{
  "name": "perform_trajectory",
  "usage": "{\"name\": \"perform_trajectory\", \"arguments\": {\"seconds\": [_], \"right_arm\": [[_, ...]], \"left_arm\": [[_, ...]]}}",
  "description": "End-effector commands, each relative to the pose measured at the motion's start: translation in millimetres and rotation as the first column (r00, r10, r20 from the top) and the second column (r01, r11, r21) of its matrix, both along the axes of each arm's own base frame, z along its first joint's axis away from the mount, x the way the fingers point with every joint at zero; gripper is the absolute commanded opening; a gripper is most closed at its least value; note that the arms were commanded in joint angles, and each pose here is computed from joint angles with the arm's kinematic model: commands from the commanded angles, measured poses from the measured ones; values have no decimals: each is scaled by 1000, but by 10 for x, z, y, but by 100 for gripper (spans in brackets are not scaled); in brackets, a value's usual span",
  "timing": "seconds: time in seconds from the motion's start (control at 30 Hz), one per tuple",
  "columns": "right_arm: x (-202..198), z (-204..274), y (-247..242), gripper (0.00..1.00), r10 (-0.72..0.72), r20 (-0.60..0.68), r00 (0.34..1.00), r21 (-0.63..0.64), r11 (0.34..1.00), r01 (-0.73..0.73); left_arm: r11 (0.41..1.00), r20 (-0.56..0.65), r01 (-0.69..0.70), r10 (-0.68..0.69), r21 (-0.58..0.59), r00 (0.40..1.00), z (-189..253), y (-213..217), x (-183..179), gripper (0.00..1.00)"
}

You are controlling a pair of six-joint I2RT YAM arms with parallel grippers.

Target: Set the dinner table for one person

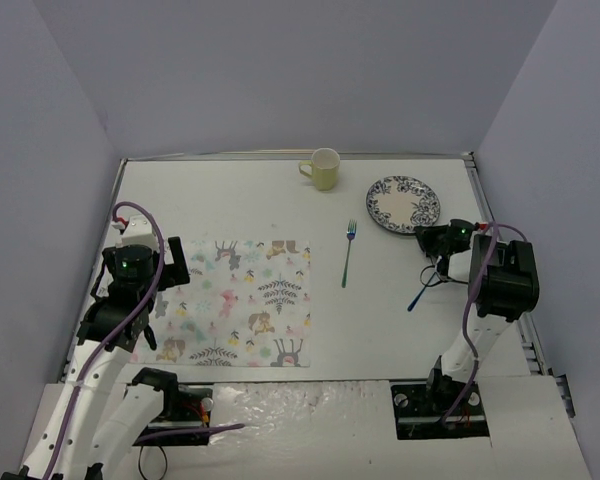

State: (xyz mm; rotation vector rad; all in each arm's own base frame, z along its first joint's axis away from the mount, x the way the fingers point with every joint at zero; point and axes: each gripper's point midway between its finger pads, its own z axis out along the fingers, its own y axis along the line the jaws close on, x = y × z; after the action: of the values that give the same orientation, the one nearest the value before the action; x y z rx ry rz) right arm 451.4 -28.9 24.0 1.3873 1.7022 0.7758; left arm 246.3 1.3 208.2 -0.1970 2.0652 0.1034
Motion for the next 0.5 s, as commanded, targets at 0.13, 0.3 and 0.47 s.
{"name": "perform_trajectory", "arguments": {"seconds": [0.13, 0.3, 0.47], "right_arm": [[60, 1567, 181, 0, 145, 383, 912, -88, 989, -121], [-151, 1746, 486, 0, 285, 387, 877, -131, 958, -254], [-339, 1834, 1013, 0, 452, 365, 814, -187, 892, -411]], "left_arm": [[1000, 80, 14, -12, -22, 997, 259, -49, 69, 97], [999, 92, 35, -31, -33, 995, 294, -95, 85, 97], [997, 105, 46, -39, -62, 994, 389, -131, 38, 97]]}}
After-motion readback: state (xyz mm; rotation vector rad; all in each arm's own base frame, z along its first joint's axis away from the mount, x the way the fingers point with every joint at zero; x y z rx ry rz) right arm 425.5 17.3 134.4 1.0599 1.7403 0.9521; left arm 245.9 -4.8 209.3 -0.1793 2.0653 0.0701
